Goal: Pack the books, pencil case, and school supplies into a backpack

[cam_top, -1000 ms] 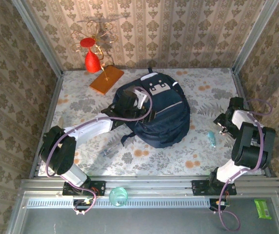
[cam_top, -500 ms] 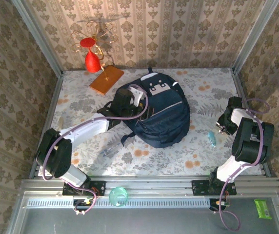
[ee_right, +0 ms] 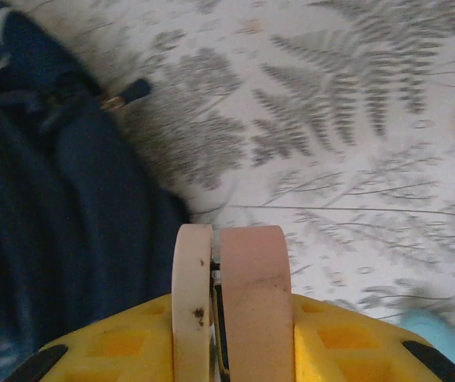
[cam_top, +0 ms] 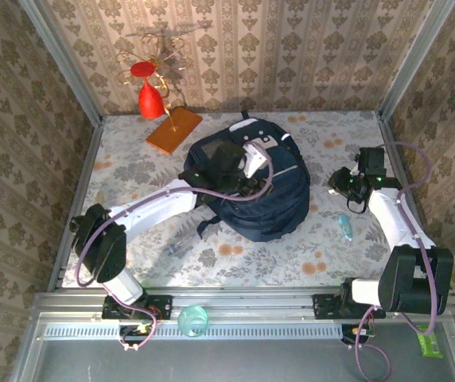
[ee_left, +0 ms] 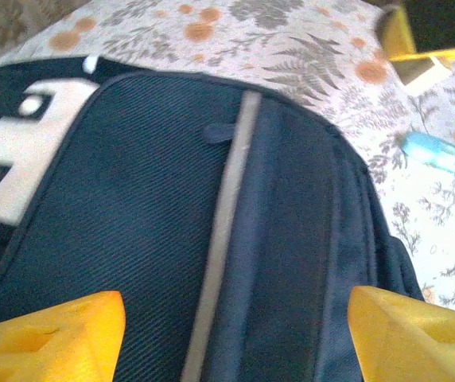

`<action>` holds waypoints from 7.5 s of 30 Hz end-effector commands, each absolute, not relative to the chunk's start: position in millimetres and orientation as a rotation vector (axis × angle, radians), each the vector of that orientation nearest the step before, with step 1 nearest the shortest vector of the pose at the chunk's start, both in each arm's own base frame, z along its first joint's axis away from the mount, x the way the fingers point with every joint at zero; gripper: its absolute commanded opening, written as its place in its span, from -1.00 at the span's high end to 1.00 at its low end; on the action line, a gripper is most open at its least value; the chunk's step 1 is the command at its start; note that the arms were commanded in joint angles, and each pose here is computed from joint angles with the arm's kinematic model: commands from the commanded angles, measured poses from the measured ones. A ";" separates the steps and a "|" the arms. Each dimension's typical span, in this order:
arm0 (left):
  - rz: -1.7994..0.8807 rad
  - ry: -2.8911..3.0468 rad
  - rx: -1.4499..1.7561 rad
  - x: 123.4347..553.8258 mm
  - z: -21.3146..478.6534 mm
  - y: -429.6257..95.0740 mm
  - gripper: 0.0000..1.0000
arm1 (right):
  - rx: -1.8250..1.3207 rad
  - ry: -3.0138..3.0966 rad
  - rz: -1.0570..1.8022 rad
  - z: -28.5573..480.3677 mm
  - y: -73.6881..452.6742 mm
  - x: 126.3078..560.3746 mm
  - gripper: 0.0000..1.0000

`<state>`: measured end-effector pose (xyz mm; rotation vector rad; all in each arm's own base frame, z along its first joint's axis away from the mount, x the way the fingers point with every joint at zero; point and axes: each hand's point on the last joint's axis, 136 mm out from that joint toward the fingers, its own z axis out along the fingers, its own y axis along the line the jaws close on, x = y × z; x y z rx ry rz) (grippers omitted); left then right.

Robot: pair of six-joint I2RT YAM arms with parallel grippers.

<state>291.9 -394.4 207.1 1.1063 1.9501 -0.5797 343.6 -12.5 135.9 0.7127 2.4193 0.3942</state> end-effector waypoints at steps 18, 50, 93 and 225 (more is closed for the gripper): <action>-0.364 2.013 1.334 319.7 180.6 -411.0 0.26 | 0.555 2.436 0.630 148.3 31.5 346.0 0.31; -0.983 1.934 0.779 370.3 306.7 -383.0 1.00 | 0.337 2.238 0.967 213.3 175.0 352.7 0.36; -1.060 1.979 0.661 378.7 279.8 -367.8 1.00 | 0.720 2.720 -0.054 78.5 -33.5 274.0 -0.85; -0.005 3.014 0.409 193.1 12.9 -130.0 -0.51 | 0.163 2.230 0.642 188.1 108.9 343.8 -0.48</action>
